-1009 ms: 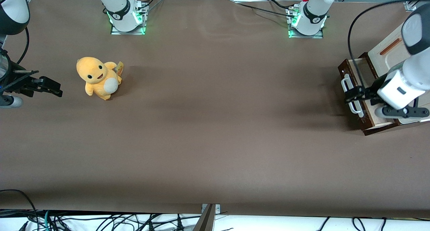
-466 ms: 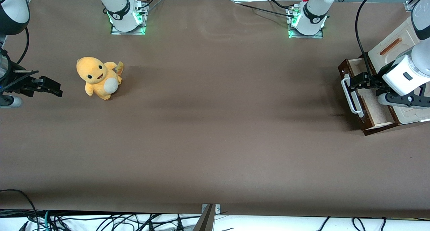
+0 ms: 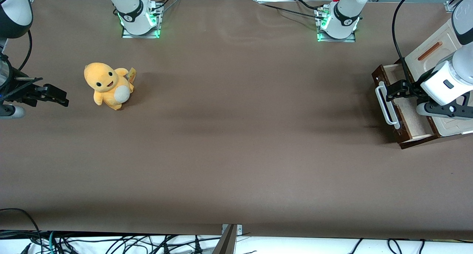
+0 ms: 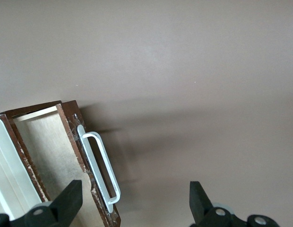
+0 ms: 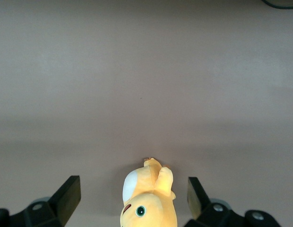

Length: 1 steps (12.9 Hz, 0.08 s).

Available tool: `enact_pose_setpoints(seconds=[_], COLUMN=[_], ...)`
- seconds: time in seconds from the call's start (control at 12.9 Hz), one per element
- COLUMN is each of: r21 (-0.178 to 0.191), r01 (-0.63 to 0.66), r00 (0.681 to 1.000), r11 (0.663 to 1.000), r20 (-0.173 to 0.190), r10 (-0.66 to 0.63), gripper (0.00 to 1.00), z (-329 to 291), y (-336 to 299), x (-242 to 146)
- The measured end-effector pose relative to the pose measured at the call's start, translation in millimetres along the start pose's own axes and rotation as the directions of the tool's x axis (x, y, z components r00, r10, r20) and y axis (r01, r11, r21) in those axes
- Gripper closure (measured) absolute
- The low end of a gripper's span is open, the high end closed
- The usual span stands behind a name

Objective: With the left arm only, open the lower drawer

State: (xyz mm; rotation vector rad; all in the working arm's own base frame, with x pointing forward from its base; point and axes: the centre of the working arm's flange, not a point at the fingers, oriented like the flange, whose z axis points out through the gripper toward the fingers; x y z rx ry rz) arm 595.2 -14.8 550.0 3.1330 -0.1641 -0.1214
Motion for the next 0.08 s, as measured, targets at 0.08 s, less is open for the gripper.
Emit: enact_pose_setpoints(seconds=[0.08], r21=[0.001], r01=[0.0], r00=[1.0], r11=[1.0], r20=[0.0], r10=[0.0], gripper=[0.0], z=[0.1], y=[0.0], x=[0.0])
